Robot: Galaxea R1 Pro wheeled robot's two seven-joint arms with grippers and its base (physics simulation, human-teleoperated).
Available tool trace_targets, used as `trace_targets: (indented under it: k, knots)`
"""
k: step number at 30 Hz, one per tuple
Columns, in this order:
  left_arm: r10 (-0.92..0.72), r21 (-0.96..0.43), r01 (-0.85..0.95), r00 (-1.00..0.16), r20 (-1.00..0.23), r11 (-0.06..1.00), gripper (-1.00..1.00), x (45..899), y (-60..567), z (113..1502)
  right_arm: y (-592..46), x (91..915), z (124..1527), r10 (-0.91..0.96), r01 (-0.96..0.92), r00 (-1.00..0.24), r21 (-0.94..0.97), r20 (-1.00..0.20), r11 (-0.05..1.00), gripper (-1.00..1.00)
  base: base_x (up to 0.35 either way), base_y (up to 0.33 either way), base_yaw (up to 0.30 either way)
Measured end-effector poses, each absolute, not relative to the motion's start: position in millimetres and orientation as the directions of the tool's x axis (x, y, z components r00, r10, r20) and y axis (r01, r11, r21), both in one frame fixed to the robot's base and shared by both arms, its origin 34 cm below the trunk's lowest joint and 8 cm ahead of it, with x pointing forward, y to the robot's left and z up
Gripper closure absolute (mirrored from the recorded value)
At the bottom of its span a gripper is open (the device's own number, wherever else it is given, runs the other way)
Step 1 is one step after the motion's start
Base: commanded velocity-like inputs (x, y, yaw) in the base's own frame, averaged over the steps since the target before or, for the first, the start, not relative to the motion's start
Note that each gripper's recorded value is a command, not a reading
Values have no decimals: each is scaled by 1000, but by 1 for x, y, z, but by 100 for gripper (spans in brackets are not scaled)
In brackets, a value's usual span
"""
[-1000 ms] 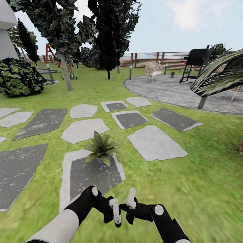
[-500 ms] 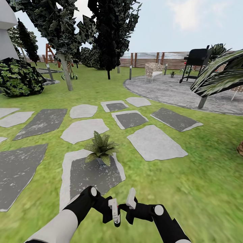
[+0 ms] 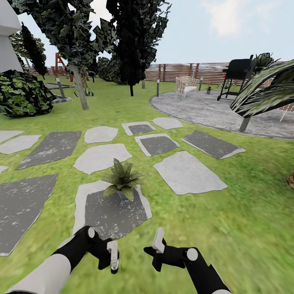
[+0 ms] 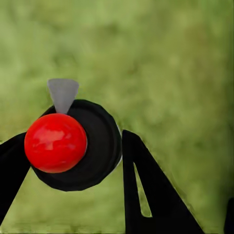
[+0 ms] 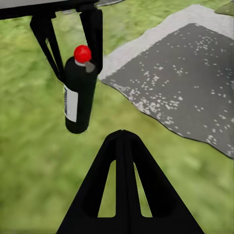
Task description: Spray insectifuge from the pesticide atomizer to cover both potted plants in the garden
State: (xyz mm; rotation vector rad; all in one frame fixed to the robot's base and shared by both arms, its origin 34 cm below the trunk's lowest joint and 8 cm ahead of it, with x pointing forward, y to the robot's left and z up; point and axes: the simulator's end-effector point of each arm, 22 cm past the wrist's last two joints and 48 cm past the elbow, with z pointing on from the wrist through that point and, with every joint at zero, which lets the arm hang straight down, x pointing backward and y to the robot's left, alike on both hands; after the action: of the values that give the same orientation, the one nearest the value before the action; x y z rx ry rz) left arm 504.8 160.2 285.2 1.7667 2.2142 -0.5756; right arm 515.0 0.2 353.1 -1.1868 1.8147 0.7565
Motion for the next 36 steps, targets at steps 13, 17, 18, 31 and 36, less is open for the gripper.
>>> trace_targets:
  k: [13, 17, 18, 31, 36]
  knots:
    - [903, -131, 951, -308, -300, 281, 100, 494, 284, 274, -3, 514, 350, -443, -926, -222, 45, -869, 375, 100, 0, 0, 0]
    - [903, -163, 937, -343, -258, 309, 100, 476, 308, 265, -6, 514, 347, -447, -924, -226, 45, -866, 379, -100, 0, 0, 0]
    - [903, -160, 935, -349, -252, 317, 100, 476, 313, 265, -8, 514, 347, -448, -924, -226, 44, -865, 381, -100, 0, 0, 0]
    - [672, 35, 716, -636, -380, 698, 100, 513, 334, 236, -125, 551, 296, -526, -754, -329, -117, -784, 646, -100, 0, 0, 0]
    - [443, 120, 455, -716, -539, 882, 100, 539, 331, 232, -218, 527, 243, -426, -490, -538, -141, -727, 860, -100, 0, 0, 0]
